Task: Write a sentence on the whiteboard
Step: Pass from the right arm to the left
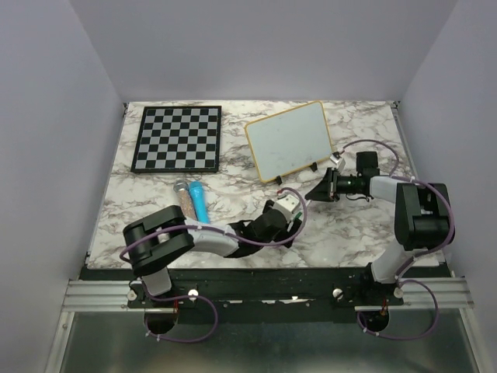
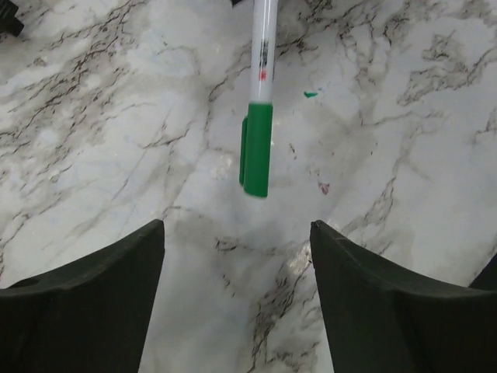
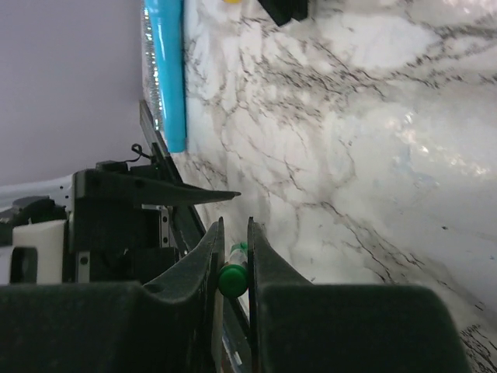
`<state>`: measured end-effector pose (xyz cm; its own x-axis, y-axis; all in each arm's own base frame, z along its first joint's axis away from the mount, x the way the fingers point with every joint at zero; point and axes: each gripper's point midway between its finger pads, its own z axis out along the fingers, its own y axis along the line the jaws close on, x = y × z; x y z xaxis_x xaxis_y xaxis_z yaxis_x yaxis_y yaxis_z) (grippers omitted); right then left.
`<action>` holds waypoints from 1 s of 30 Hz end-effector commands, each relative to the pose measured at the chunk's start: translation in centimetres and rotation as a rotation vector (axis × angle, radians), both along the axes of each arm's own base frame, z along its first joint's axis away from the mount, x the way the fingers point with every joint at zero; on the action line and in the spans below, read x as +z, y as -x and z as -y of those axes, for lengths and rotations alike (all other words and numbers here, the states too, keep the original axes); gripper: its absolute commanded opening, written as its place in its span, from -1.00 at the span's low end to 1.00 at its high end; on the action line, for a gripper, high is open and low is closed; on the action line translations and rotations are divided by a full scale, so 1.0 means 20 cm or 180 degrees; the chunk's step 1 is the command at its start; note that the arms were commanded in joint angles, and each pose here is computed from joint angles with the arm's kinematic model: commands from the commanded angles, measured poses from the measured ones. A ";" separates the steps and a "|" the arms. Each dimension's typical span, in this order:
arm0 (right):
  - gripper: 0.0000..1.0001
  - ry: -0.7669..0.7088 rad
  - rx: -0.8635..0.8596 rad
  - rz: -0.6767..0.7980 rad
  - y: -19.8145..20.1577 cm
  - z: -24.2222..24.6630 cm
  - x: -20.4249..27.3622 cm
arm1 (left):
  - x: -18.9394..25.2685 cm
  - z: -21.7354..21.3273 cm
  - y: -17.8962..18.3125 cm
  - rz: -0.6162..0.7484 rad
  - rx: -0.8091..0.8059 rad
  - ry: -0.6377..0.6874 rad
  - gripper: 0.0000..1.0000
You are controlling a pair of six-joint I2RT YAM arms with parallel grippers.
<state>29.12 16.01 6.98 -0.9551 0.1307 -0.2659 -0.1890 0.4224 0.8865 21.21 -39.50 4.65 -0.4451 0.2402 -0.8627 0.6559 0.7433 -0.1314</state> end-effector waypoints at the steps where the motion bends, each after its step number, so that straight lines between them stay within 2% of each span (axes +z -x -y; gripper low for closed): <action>1: -0.99 -0.0197 0.0273 0.0523 0.00 -0.02 0.20 | 0.17 -0.03 0.04 -0.0157 -0.0182 0.0605 0.67; 5: -0.97 -0.0378 0.0498 0.0725 0.05 -0.04 0.27 | 0.23 -0.06 0.06 -0.0232 -0.0401 0.0848 0.68; 10: -0.95 -0.0431 0.0822 0.1100 0.09 -0.08 0.33 | 0.35 -0.02 0.16 -0.0495 -0.0991 0.1328 0.67; 19: -0.93 -0.0440 0.1233 0.1431 0.21 -0.20 0.40 | 0.43 0.06 0.20 -0.0727 -0.1382 0.1740 0.45; 20: -0.93 -0.0461 0.1263 0.1444 0.22 -0.21 0.41 | 0.44 0.07 0.21 -0.0752 -0.1425 0.1754 0.33; 22: -0.93 -0.0499 0.1296 0.1483 0.23 -0.22 0.43 | 0.41 0.08 0.21 -0.0810 -0.1435 0.1718 0.23; 23: -0.93 -0.0491 0.1319 0.1510 0.24 -0.22 0.43 | 0.41 0.08 0.21 -0.0819 -0.1453 0.1728 0.09; 25: -0.93 -0.0465 0.1315 0.1533 0.24 -0.22 0.44 | 0.39 0.09 0.22 -0.0873 -0.1474 0.1722 -0.03; 27: -0.93 -0.0457 0.1319 0.1532 0.24 -0.22 0.43 | 0.39 0.08 0.22 -0.0880 -0.1476 0.1725 -0.27; 28: -0.92 -0.0452 0.1318 0.1532 0.24 -0.22 0.43 | 0.40 0.08 0.22 -0.0887 -0.1479 0.1731 -0.40; 29: -0.92 -0.0445 0.1313 0.1542 0.24 -0.22 0.43 | 0.40 0.08 0.22 -0.0893 -0.1471 0.1731 -0.75; 30: -0.92 -0.0451 0.1318 0.1542 0.24 -0.22 0.44 | 0.41 0.08 0.21 -0.0889 -0.1457 0.1733 -0.89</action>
<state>24.17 20.18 14.41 -0.7652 -0.1546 -0.6250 -0.6433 0.1453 0.7517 17.70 -40.20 10.49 -0.6447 0.0432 -0.7632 0.7407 0.2823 -0.6097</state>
